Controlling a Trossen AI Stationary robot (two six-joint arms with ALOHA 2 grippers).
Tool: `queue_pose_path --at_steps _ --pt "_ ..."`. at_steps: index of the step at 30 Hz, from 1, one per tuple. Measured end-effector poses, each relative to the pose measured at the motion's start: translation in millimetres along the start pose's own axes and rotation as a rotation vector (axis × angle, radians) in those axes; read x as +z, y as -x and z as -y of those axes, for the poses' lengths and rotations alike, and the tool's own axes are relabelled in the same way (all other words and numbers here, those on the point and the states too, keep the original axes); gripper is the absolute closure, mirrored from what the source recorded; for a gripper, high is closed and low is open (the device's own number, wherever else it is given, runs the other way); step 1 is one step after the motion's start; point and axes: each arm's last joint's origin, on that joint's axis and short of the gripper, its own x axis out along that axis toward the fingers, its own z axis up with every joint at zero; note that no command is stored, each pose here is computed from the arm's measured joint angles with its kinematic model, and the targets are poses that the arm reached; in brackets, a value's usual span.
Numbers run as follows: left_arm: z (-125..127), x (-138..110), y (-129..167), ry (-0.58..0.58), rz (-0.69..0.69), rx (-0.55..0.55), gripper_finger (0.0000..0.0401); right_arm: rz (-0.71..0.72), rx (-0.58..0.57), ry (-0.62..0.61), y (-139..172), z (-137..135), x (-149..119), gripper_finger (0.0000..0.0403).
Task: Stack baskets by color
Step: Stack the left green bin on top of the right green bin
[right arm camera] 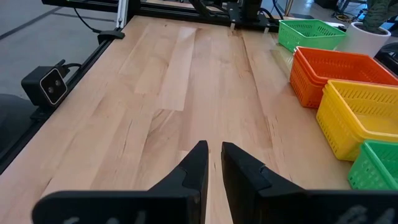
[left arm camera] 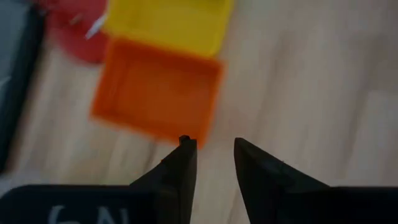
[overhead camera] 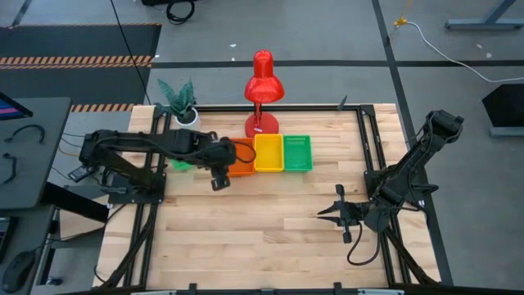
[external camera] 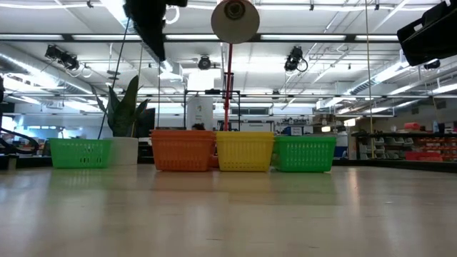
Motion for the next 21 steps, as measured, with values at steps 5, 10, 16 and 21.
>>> queue_pose_path --at_steps 5,10,16,21 --pt "1.7 -17.6 1.7 0.018 -0.09 0.207 0.0296 -0.002 -0.001 -0.002 0.0 0.1 -0.3 0.0353" --pt "2.4 -43.6 -19.6 0.033 -0.145 0.318 0.0304 -0.002 0.0 -0.002 0.0 0.1 -0.3 0.0353" --pt "-14.7 -99.2 -61.6 0.179 -0.319 0.391 0.0306 -0.005 -0.002 -0.001 0.0 0.2 -0.7 0.0353" --pt "-34.6 -139.1 -83.1 0.324 -0.464 0.385 0.029 -0.006 -0.015 0.001 -1.7 2.2 -0.2 0.0353"
